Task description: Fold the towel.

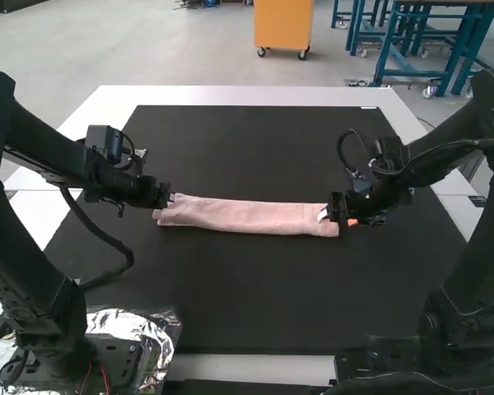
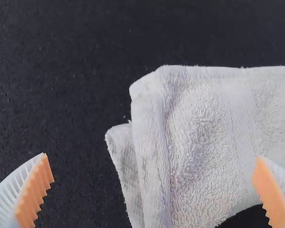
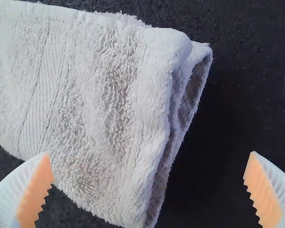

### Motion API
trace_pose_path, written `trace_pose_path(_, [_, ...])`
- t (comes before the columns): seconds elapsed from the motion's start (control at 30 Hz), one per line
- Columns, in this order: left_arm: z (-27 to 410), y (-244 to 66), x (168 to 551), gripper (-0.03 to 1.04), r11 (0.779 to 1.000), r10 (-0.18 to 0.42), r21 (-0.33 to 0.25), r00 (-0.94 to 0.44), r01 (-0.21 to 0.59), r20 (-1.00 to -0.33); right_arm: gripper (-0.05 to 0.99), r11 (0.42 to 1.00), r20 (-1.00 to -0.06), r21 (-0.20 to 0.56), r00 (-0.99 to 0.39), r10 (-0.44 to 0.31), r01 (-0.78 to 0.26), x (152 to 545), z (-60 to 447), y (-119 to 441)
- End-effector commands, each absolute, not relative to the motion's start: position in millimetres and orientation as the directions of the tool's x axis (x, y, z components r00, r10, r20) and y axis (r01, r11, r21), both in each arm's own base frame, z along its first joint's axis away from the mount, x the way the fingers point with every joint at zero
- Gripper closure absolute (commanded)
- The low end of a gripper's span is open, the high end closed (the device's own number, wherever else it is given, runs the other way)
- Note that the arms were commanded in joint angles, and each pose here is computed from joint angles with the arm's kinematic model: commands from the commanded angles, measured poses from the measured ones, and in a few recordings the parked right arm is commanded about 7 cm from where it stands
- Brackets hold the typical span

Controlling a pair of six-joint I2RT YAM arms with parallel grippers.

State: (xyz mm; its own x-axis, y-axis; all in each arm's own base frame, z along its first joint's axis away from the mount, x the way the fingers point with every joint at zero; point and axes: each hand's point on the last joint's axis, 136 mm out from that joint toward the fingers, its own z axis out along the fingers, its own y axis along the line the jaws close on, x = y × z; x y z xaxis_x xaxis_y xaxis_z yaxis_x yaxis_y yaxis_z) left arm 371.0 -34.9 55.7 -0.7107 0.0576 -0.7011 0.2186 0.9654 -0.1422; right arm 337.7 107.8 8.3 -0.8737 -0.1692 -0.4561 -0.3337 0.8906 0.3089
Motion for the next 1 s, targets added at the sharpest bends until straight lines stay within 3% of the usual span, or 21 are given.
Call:
trace_pose_path(0.0, [101, -29, 390, 0.03, 0.969, 0.011, -0.144, -0.616, 0.200, -0.788, 0.01, 0.893, -0.548, 0.279, -0.822, -0.155, -0.354, 361, 42, 108])
trace_pose_path(0.2, [120, -27, 398, 0.04, 0.971, 0.011, -0.130, -0.586, 0.199, -0.811, 0.02, 0.900, -0.559, 0.267, -0.816, -0.146, -0.344, 370, 37, 110])
trace_pose_path(0.73, [116, -29, 395, 0.04, 0.970, 0.014, -0.133, -0.593, 0.203, -0.805, 0.05, 0.886, -0.514, 0.267, -0.834, -0.203, -0.380, 371, -5, 133])
trace_pose_path(0.77, [115, -29, 395, 0.04, 0.970, 0.014, -0.133, -0.594, 0.202, -0.804, 0.12, 0.885, -0.512, 0.270, -0.835, -0.201, -0.379, 371, -7, 135])
trace_pose_path(0.83, [115, -29, 395, 0.04, 0.970, 0.014, -0.133, -0.594, 0.202, -0.804, 0.35, 0.882, -0.502, 0.280, -0.841, -0.201, -0.378, 369, -13, 137])
trace_pose_path(0.93, [115, -27, 394, 0.04, 0.971, 0.012, -0.132, -0.595, 0.199, -0.804, 0.97, 0.866, -0.471, 0.310, -0.855, -0.219, -0.393, 358, -27, 141])
trace_pose_path(0.97, [115, -27, 394, 0.04, 0.971, 0.012, -0.132, -0.595, 0.199, -0.804, 0.96, 0.868, -0.462, 0.312, -0.860, -0.217, -0.387, 356, -30, 139])
